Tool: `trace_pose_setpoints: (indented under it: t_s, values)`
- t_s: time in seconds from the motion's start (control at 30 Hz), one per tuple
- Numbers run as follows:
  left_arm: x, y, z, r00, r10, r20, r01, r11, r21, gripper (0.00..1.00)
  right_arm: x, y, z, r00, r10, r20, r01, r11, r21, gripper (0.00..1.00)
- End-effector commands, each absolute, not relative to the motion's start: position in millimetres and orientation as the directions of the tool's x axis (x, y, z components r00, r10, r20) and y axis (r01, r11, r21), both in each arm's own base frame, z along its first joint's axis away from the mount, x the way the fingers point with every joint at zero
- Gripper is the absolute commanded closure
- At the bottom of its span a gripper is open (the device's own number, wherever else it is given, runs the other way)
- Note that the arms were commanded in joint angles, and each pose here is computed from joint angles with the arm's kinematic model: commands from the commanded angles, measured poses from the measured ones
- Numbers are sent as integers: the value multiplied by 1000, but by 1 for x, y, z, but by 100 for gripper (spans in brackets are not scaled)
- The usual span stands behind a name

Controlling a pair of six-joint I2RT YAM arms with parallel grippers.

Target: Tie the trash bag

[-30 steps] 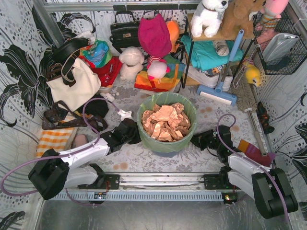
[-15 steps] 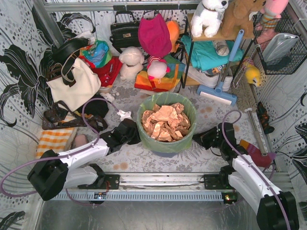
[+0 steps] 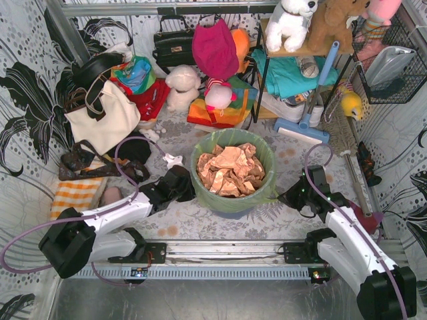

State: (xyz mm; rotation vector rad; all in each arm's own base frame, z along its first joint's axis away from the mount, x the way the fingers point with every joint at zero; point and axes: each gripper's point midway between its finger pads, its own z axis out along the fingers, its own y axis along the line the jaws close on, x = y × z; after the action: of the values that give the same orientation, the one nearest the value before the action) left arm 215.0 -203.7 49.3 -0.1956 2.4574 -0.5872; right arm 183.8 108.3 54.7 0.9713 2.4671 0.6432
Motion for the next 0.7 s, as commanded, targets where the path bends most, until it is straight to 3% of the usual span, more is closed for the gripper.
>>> trace_pose_setpoints:
  t_s: [0.0, 0.17, 0.3, 0.53, 0.67]
  values:
    - [226, -207, 58, -790, -273, -549, 7, 891, -454, 100, 186, 107, 60, -694, 678, -244, 476, 686, 551, 100]
    - [226, -207, 59, -788, -277, -550, 9, 888, -460, 100, 198, 124, 73, -705, 666, -246, 390, 653, 649, 63]
    - [226, -208, 59, -787, -279, -550, 9, 886, -463, 100, 206, 138, 78, -727, 646, -232, 331, 626, 707, 47]
    - [226, -208, 58, -789, -277, -549, 9, 888, -461, 100, 211, 151, 64, -769, 616, -173, 330, 613, 718, 43]
    - [225, -206, 56, -789, -277, -548, 5, 890, -456, 100, 215, 152, 56, -769, 617, -168, 337, 615, 713, 49]
